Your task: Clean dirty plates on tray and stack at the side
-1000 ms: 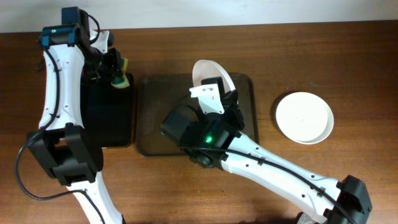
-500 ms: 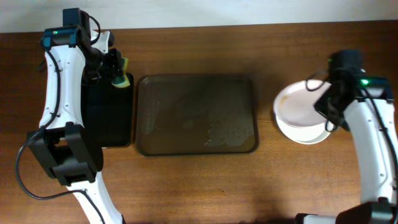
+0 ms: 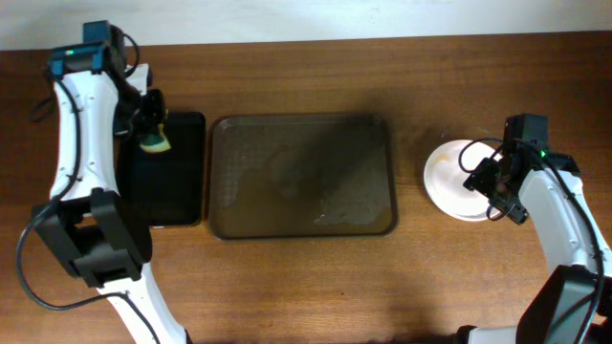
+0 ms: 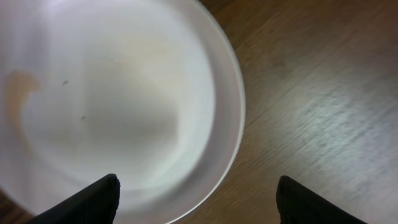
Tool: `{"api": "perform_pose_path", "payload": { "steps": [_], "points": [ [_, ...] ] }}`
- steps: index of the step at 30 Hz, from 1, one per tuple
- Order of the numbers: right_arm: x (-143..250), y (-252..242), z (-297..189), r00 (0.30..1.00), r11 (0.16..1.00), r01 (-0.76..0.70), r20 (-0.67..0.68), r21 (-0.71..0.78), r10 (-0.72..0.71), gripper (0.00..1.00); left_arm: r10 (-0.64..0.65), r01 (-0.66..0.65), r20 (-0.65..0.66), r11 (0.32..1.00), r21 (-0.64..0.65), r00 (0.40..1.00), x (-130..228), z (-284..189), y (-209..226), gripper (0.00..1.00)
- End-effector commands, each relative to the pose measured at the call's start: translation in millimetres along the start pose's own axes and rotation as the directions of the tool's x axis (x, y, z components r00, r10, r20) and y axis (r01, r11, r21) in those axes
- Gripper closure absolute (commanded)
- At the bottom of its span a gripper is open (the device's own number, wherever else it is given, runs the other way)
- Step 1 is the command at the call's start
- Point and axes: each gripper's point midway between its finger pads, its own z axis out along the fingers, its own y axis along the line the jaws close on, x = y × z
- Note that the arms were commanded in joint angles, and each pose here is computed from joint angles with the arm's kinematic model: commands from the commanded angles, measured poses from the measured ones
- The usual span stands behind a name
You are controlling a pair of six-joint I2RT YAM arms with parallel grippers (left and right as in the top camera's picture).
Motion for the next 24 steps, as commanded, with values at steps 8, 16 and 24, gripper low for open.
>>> {"api": "perform_pose_path", "payload": {
  "steps": [8,16,24],
  "points": [
    [-29.6,19.1,-122.1,0.988,0.98,0.151,0.053,-0.13,-0.146,0.2,-0.037,0.037,-0.049,0.999,-0.012,0.998,23.0,-36.4,8.4,0.01],
    [21.7,-20.5,-307.7,0.898,0.923,0.29,0.405,-0.254,-0.171,0.19,-0.011,-0.026,0.313,0.993,0.113,0.95,6.2,-160.4,-21.9,0.01],
    [58.3,-52.1,-340.6,0.854,0.91,0.298,0.506,-0.288,-0.12,0.02,-0.011,-0.026,0.313,0.993,0.113,0.95,6.2,-160.4,-21.9,0.01]
  ]
}}
